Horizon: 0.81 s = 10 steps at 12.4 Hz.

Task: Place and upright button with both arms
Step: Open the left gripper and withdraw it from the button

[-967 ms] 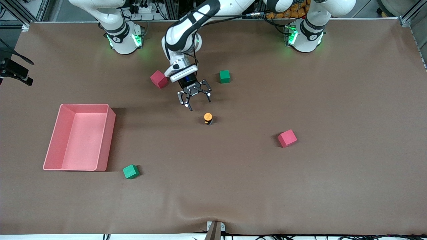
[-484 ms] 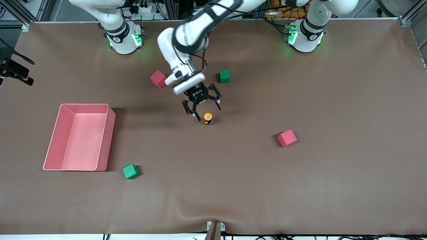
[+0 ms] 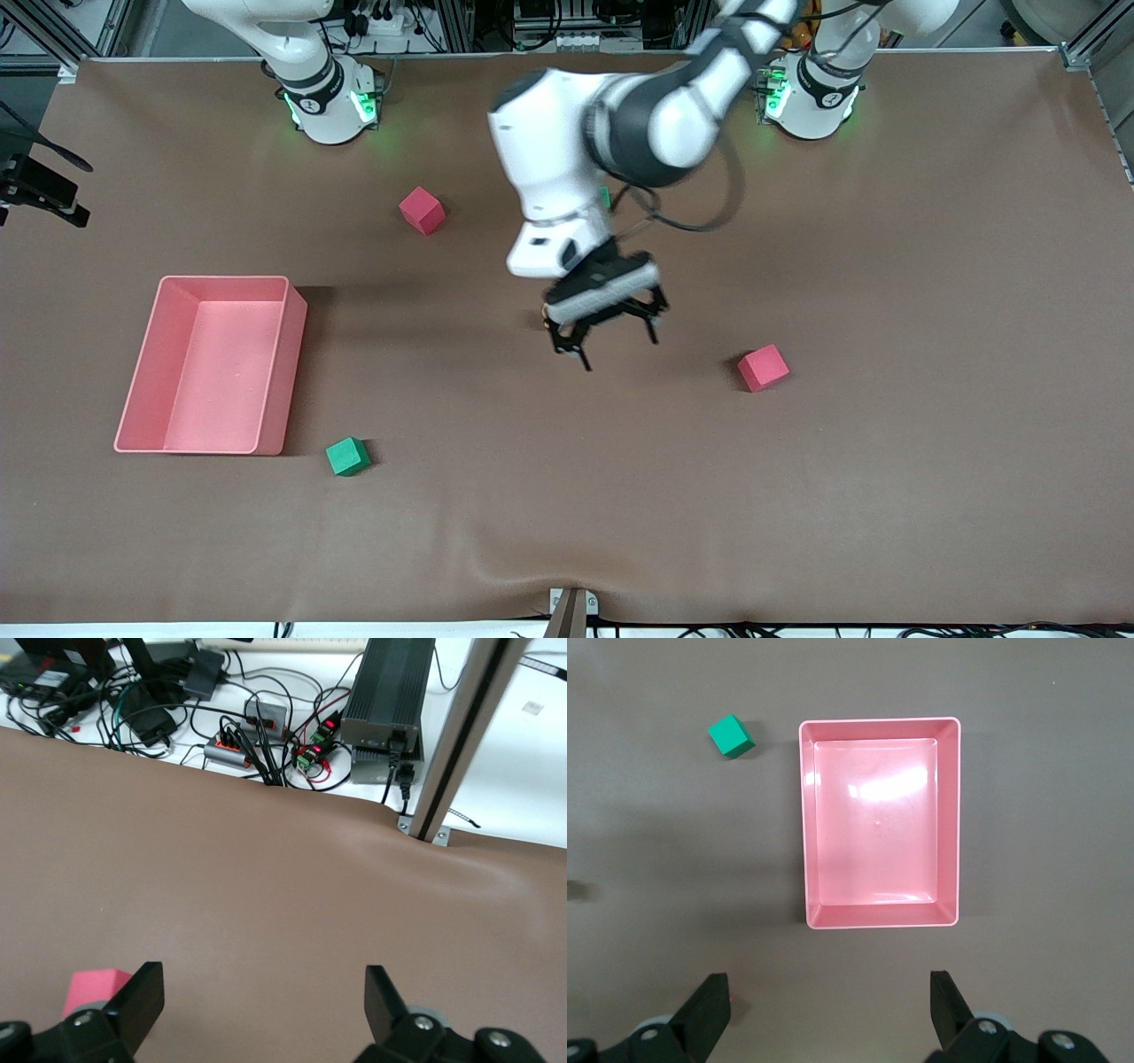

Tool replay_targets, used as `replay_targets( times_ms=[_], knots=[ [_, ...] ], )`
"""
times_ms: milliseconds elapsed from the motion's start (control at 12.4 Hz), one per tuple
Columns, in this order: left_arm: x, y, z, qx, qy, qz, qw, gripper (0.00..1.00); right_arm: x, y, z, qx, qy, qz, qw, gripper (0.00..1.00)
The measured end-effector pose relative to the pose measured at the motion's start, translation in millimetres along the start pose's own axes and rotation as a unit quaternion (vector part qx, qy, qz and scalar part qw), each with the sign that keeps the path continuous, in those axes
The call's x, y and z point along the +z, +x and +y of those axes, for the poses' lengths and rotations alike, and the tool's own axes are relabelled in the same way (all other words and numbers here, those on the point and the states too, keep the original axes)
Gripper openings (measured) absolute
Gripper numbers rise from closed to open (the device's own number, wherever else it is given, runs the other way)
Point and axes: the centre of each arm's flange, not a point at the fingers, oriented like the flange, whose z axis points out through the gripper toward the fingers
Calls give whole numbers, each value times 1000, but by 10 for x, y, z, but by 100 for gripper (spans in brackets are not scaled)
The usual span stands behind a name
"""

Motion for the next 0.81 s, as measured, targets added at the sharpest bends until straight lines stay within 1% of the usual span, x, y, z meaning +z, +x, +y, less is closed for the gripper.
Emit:
replay_targets(
  times_ms=[242, 403, 564, 645, 806],
  knots=[
    [154, 680, -560, -5, -44, -89, 995, 100, -5, 3, -4, 0, 0, 1, 1000, 100],
    [267, 1178, -1062, -5, -85, -132, 988, 100, -8, 3, -5, 0, 0, 2, 1000, 100],
    [341, 1551, -1527, -18, -125, -164, 978, 100, -10, 4, -4, 0, 0, 2, 1000, 100],
    [381, 1674, -1738, -14, -134, -177, 975, 100, -11, 4, -4, 0, 0, 3, 1000, 100],
    [361, 1786, -2048, 1, -134, -207, 969, 100, -12, 4, -3, 0, 1, 3, 1000, 100]
  ],
)
